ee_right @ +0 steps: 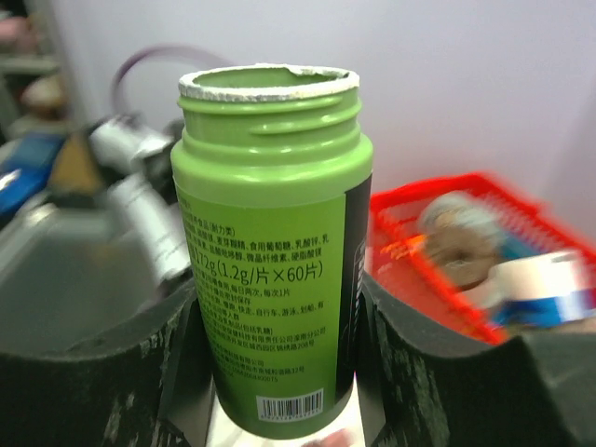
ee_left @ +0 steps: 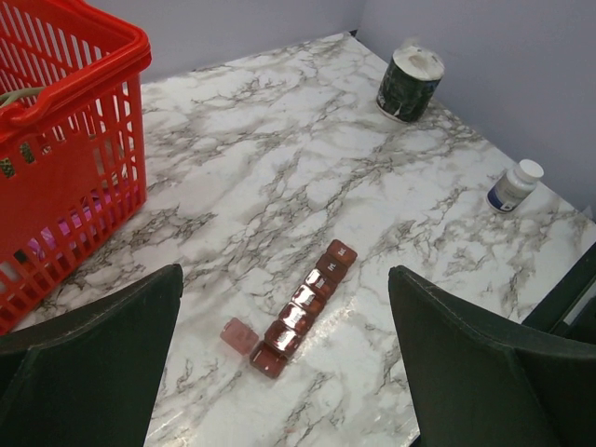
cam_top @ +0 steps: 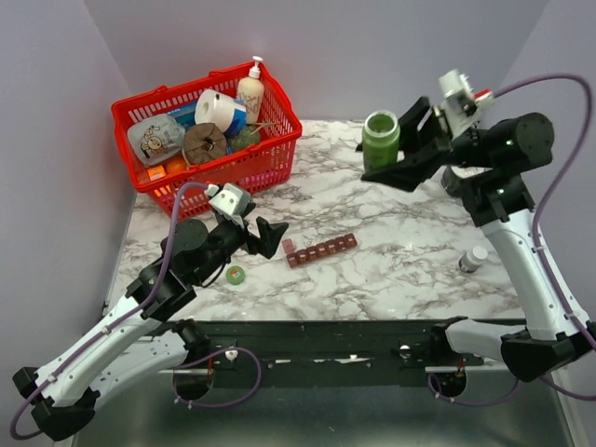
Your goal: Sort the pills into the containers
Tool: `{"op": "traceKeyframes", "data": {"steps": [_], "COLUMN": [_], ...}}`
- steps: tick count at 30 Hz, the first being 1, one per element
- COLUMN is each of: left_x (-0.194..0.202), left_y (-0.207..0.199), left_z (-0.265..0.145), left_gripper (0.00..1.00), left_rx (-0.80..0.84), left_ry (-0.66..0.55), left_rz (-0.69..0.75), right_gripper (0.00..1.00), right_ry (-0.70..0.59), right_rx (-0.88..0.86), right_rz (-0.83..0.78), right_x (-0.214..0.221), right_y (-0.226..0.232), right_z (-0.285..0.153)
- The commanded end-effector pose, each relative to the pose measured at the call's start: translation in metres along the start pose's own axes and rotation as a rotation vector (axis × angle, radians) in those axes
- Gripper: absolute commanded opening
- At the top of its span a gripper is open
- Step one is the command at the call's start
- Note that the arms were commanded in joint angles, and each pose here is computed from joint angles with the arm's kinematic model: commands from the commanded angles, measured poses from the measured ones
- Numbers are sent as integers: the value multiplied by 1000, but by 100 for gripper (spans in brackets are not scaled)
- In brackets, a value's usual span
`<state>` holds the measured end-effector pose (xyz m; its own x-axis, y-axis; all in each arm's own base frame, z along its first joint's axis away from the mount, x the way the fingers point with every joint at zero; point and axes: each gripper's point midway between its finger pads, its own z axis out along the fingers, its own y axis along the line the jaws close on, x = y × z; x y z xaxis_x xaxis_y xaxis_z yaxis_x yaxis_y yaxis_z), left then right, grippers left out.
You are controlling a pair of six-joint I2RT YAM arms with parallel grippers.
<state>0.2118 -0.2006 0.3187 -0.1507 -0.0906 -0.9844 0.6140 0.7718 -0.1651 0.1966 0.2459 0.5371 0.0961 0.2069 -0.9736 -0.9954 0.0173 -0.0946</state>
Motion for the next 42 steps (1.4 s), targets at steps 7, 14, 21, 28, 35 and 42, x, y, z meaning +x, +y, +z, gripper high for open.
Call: {"op": "traceKeyframes", "data": {"steps": [7,14,21,28,35,42], "left_x": [11,18,16,18,20,21], "left_y": [19,22,24,28,43,94], "left_z": [2,-1,-1,-5,-10,-25], "left_gripper": [99,99,99,99,99,99], "left_rx": [-72,-83,-86,-100,-171,-456], "left_ry": [32,34,36,43,55,87], "left_rz": [100,95,120,141,187,173], "right_gripper": [1,1,1,1,1,1], "right_ry": [-51,37,-25,95,255,505], "right_rx": [70,733,-319,229,107,4], "right_rz": [327,63,-158,-23,9,-108], "right_x": [59,29,-10,32,131,251], "right_y": [-16,-135,50,-59,-50,-29], "right_z": [2,-44,-14,6,-6,-26]}}
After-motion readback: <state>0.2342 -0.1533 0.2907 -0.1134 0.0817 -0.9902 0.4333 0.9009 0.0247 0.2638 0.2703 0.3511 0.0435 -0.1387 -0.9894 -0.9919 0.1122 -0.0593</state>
